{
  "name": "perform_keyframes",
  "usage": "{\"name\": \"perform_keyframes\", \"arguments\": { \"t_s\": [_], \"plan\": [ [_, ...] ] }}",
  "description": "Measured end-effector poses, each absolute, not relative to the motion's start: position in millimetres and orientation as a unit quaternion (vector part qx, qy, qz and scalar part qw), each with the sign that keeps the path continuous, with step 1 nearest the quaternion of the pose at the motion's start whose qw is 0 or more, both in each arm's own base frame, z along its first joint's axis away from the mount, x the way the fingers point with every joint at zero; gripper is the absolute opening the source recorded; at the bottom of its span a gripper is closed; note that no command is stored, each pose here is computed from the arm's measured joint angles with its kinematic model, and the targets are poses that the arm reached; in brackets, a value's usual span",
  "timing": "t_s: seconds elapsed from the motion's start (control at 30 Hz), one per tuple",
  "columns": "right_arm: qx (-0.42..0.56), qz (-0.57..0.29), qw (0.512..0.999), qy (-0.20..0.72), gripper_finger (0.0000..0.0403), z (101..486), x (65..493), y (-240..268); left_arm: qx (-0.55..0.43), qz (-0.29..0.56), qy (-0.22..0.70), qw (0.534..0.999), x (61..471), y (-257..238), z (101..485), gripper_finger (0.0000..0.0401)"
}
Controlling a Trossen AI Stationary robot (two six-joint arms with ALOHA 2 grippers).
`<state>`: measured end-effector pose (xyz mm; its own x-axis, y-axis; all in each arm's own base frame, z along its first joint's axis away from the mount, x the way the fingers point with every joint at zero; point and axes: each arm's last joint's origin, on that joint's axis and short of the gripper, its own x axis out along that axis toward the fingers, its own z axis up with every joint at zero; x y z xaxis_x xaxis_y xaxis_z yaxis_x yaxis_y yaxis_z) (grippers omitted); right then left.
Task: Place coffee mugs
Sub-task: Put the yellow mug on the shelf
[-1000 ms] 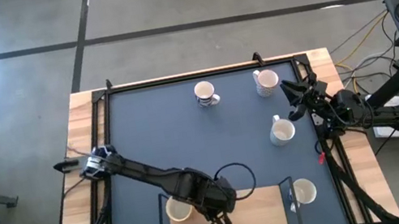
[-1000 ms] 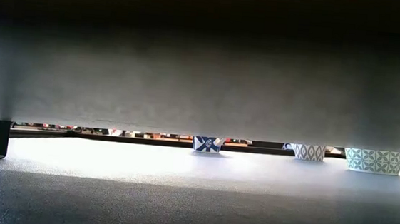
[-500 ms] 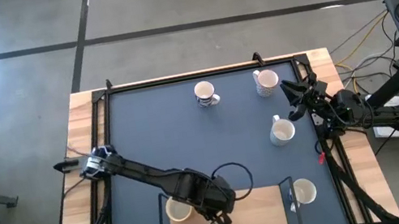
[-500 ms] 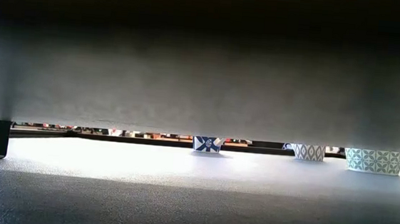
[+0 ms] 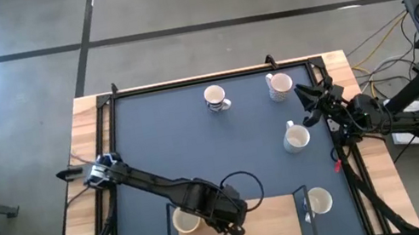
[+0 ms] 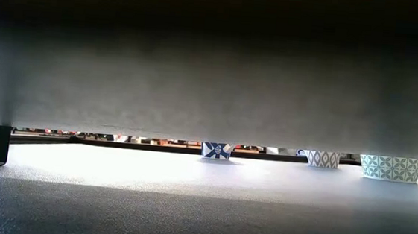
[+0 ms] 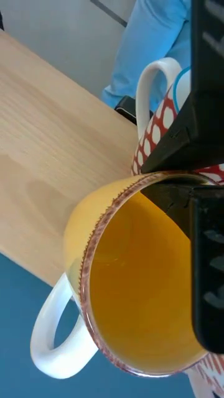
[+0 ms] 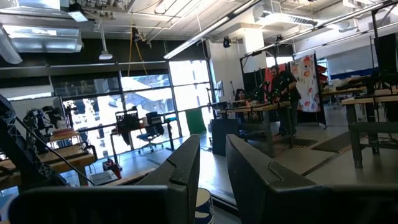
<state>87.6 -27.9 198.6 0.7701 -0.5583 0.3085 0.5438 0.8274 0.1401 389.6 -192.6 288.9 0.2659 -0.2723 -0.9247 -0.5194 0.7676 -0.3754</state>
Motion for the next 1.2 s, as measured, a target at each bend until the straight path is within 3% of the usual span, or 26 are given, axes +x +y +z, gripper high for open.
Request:
{"name": "perform_keyframes", "arguments": {
  "t_s": [0.3, 0.7, 1.2],
  "plan": [
    [0.021, -0.293, 0.941, -0.17, 0.0068, 198.6, 87.7, -27.8, -0.346, 0.086, 0.602, 0.714, 388.2, -196.3, 289.3, 0.0008],
    [0.021, -0.293, 0.941, -0.17, 0.0068, 198.5, 87.7, -27.9, -0.349, 0.078, 0.591, 0.723, 390.3, -198.7, 289.3, 0.0047],
    [0.021, -0.293, 0.941, -0.17, 0.0068, 198.6, 87.7, -27.9, -0.318, 0.08, 0.606, 0.725, 383.4, -208.4, 269.3, 0.0038]
  ]
}}
